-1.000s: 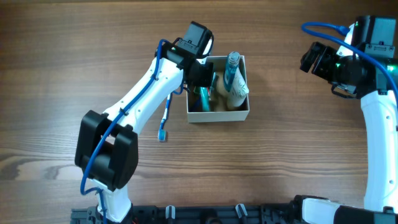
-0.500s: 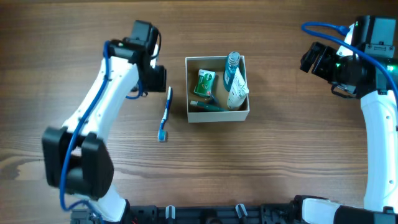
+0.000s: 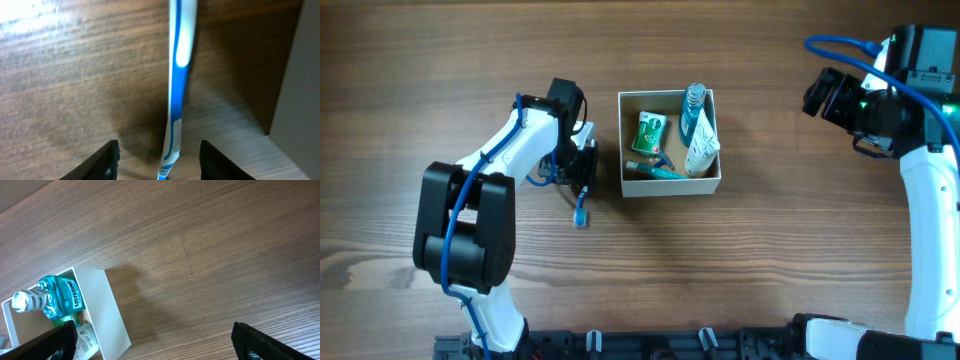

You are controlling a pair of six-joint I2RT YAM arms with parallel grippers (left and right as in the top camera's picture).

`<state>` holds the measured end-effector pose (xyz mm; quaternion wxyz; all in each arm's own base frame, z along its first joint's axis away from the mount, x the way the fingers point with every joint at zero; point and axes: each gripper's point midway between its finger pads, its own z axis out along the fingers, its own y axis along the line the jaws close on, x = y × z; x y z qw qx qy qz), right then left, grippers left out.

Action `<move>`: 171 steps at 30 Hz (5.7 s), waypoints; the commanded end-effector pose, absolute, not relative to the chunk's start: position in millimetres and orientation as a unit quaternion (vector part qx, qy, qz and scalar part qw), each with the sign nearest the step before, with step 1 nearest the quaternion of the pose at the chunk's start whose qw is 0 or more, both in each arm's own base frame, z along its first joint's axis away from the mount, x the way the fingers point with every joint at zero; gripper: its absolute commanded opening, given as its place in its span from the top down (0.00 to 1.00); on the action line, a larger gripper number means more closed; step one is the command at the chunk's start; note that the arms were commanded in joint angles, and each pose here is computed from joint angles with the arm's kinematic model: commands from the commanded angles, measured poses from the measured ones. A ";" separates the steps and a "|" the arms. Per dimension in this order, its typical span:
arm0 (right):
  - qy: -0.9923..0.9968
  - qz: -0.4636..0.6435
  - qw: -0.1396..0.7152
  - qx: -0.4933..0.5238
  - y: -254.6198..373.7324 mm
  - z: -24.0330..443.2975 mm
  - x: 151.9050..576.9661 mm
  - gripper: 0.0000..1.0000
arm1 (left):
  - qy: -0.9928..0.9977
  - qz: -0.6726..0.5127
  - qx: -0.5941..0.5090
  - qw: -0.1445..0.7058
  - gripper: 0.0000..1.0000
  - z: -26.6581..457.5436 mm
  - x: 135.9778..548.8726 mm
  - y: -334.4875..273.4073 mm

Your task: Pack container

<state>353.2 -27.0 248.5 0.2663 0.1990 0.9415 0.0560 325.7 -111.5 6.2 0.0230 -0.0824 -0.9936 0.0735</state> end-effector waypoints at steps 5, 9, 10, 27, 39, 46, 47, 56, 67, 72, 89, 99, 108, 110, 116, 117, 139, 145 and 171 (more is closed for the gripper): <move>0.939 0.063 0.267 0.205 -26.4 249.4 354.5 0.00 | -0.991 0.087 -0.093 0.027 0.61 -27.6 308.1 -117.2; 0.939 0.063 0.267 0.205 -26.4 249.4 354.5 0.00 | -0.998 0.028 -0.052 0.028 0.82 -32.7 305.7 -96.0; 0.939 0.063 0.267 0.205 -26.4 249.4 354.5 0.00 | -0.998 0.024 -0.045 0.025 0.84 -31.0 306.6 -94.9; 0.939 0.063 0.268 0.205 -26.4 249.5 354.6 0.00 | -0.940 0.191 -0.091 -0.269 0.94 201.4 358.0 -196.3; 0.939 0.063 0.268 0.205 -26.4 249.5 354.6 0.00 | -0.965 0.153 -0.054 -0.208 0.57 96.9 387.5 -235.8; 0.939 0.063 0.268 0.205 -26.4 249.5 354.7 0.00 | -0.940 0.174 -0.044 -0.290 0.31 182.5 381.7 -217.7; 0.939 0.063 0.268 0.205 -26.4 249.5 354.6 0.00 | -0.938 0.165 -0.034 -0.303 0.22 197.1 378.3 -204.9; 0.939 0.063 0.268 0.205 -26.4 249.5 354.6 0.00 | -0.908 0.112 0.046 -0.402 0.00 292.3 333.5 -108.8; 0.939 0.063 0.268 0.205 -26.4 249.5 354.6 0.00 | -0.906 0.072 0.065 -0.412 0.00 292.8 322.4 -83.7; 0.939 0.063 0.268 0.205 -26.4 249.5 354.6 0.00 | -0.889 0.136 0.069 -0.432 0.00 264.0 301.9 -62.3; 0.939 0.063 0.268 0.205 -26.4 249.5 354.6 0.00 | -0.864 0.141 0.095 -0.474 0.00 91.7 210.7 -30.3; 0.939 0.063 0.268 0.205 -26.4 249.5 354.6 0.00 | -0.854 0.143 0.093 -0.492 0.00 95.2 211.3 -30.2; 0.939 0.063 0.268 0.205 -26.4 249.5 354.7 0.00 | -0.854 0.143 0.093 -0.492 0.00 95.0 211.3 -30.2; 0.939 0.063 0.268 0.205 -26.4 249.5 354.6 0.00 | -0.854 0.143 0.093 -0.492 0.00 95.0 211.3 -30.2; 0.934 0.059 0.290 0.198 -24.2 265.0 346.3 0.00 | -0.854 0.143 0.093 -0.492 0.00 95.1 211.3 -30.2; 0.929 0.044 0.309 0.197 -26.6 273.6 341.4 0.00 | -0.854 0.143 0.093 -0.492 0.00 95.0 211.3 -30.2; 0.818 0.062 0.570 -0.042 25.9 141.0 211.5 0.00 | -0.854 0.143 0.093 -0.492 0.00 95.0 211.3 -30.2; 0.839 0.059 0.540 -0.038 24.6 110.1 211.6 0.00 | -0.854 0.143 0.093 -0.492 0.00 95.0 211.3 -30.2; 0.839 0.059 0.540 -0.038 24.6 110.1 211.6 0.00 | -0.854 0.143 0.093 -0.492 0.00 95.0 211.3 -30.2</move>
